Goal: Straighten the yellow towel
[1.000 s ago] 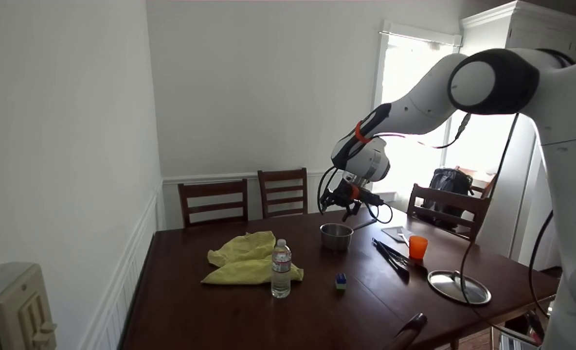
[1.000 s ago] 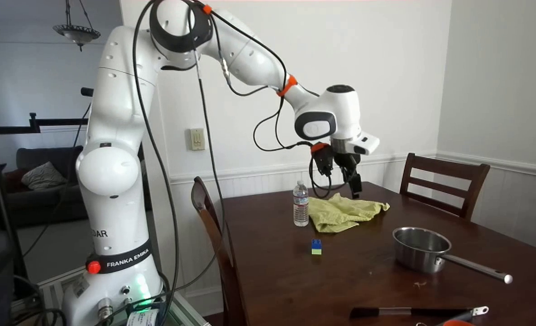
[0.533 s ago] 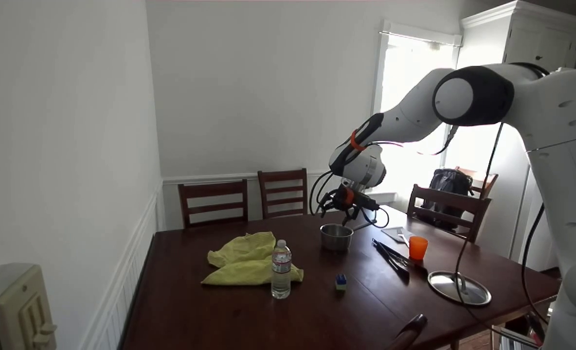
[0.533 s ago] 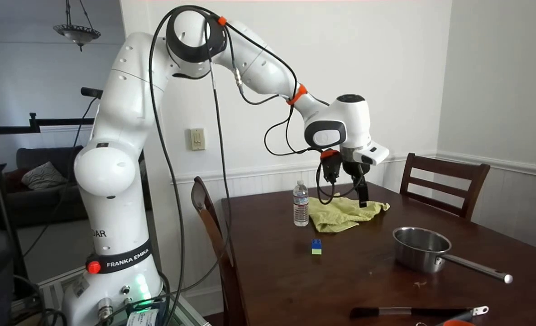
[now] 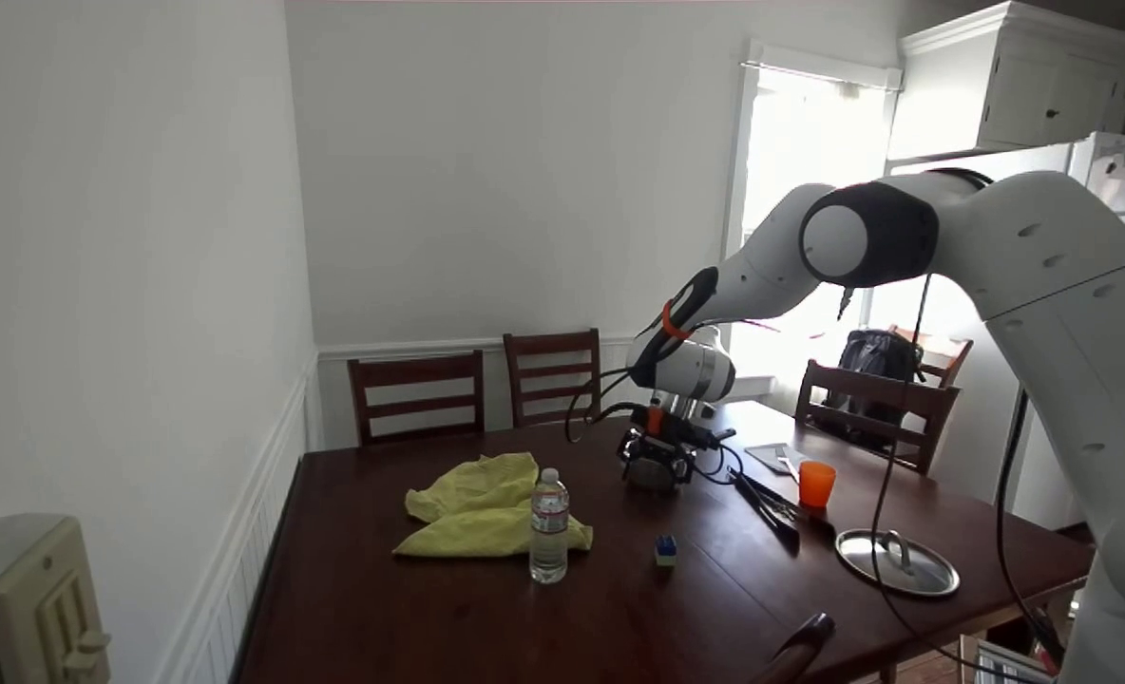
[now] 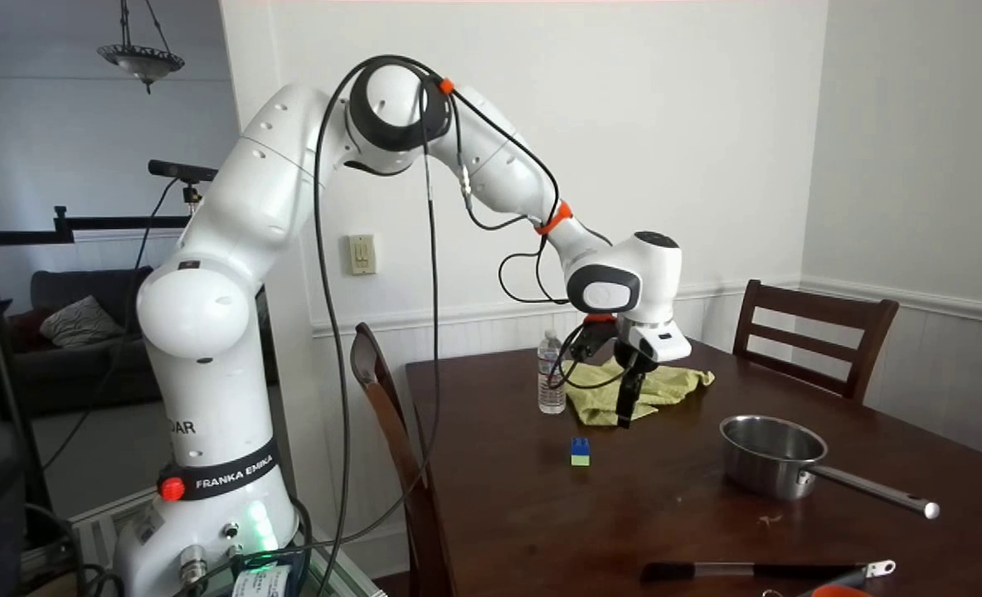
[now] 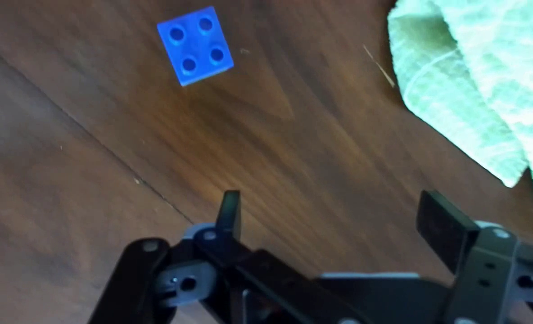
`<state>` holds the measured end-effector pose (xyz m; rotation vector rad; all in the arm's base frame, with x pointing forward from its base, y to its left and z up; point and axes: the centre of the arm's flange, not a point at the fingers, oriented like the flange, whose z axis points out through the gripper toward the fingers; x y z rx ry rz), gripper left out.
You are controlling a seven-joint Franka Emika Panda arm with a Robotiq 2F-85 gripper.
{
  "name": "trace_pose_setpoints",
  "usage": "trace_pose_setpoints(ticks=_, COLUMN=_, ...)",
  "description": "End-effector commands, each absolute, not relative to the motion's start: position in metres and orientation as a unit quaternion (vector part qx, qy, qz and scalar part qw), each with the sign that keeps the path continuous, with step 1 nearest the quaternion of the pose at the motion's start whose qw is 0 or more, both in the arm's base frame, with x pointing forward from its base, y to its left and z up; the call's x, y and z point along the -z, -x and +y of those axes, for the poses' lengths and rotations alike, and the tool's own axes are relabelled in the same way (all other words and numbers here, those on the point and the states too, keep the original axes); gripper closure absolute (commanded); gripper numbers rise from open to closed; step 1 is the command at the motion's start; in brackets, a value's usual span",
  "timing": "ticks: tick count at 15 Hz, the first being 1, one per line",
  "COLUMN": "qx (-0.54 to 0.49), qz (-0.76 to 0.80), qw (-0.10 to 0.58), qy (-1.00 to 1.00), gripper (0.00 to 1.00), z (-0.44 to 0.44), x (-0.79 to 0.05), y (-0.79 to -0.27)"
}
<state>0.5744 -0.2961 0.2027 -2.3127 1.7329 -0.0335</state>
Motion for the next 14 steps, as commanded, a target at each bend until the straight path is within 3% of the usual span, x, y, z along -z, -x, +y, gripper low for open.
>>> trace_pose_setpoints(ticks=1, qx=-0.082, qz=0.615, qw=0.153, qy=0.769, gripper=0.00, z=-0.299, x=-0.189, y=-0.616)
trace_pose_setpoints(ticks=2, qx=-0.113, qz=0.619, qw=0.150, qy=0.763, gripper=0.00, z=-0.290, x=-0.186, y=-0.619)
trace_pose_setpoints(ticks=3, qx=-0.072, qz=0.608, qw=0.142, qy=0.777, gripper=0.00, z=-0.282, x=-0.183, y=-0.588)
trace_pose_setpoints(ticks=6, qx=-0.101, qz=0.612, qw=0.149, qy=0.770, gripper=0.00, z=-0.276, x=-0.186, y=-0.600)
trace_pose_setpoints(ticks=13, qx=-0.092, qz=0.711, qw=0.235, qy=0.656, gripper=0.00, z=-0.300, x=-0.165, y=-0.630)
trace_pose_setpoints(ticks=14, qx=-0.095, qz=0.719, qw=0.240, qy=0.645, gripper=0.06, z=-0.300, x=-0.161, y=-0.633)
